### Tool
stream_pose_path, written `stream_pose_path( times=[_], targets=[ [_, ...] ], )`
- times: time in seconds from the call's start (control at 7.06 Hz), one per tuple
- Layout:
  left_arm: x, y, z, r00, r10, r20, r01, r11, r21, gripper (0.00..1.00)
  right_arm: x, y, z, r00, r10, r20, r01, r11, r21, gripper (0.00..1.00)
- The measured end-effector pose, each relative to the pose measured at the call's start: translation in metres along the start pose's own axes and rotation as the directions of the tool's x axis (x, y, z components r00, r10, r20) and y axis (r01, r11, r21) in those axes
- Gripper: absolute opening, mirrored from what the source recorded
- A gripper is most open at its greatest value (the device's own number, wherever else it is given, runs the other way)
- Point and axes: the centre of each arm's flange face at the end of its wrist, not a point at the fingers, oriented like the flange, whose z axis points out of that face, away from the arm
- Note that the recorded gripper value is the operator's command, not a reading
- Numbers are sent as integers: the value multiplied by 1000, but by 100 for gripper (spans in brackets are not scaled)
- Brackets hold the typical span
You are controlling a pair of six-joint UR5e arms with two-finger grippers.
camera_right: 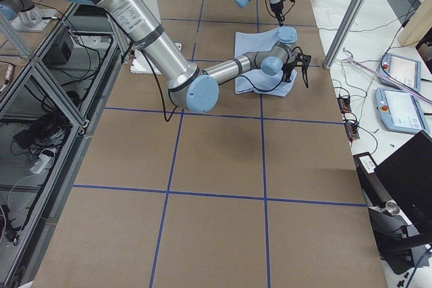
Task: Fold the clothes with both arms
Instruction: 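Lift the hem and fold it toward the collar with both grippers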
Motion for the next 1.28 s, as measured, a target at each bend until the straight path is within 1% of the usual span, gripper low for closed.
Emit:
stream_pose_path(
  times=[0.14,0.28,0.43,0.57,0.71,0.99,1.13,1.28],
  targets=[
    [3,1,0,1000,1,-2,-1,1000,-1,0,-3,2,1,1000,-3,0,3,1000,2,0],
    [5,6,1,1000,4,-4,-4,1000,-5,18,-3,7,-1,1000,-9,8,9,1000,1,4],
    [9,12,2,1000,9,-4,-9,1000,-12,99,3,15,-8,1000,-19,24,19,1000,-1,99],
    [11,17,4,1000,14,-4,-14,1000,-15,100,10,26,-10,999,-32,32,32,999,-6,100],
    [11,19,4,1000,17,-3,-17,1000,-13,100,16,36,-5,998,-52,26,52,999,-8,100],
    [12,18,2,1000,24,-1,-24,1000,-4,100,19,41,-3,997,-79,24,79,997,-1,100],
    [9,19,-4,1000,27,-8,-27,1000,0,100,20,46,-5,996,-86,32,87,996,-5,100],
    [1,22,-17,999,34,-22,-34,999,4,100,28,65,-8,994,-101,46,102,995,-18,100]
  ],
)
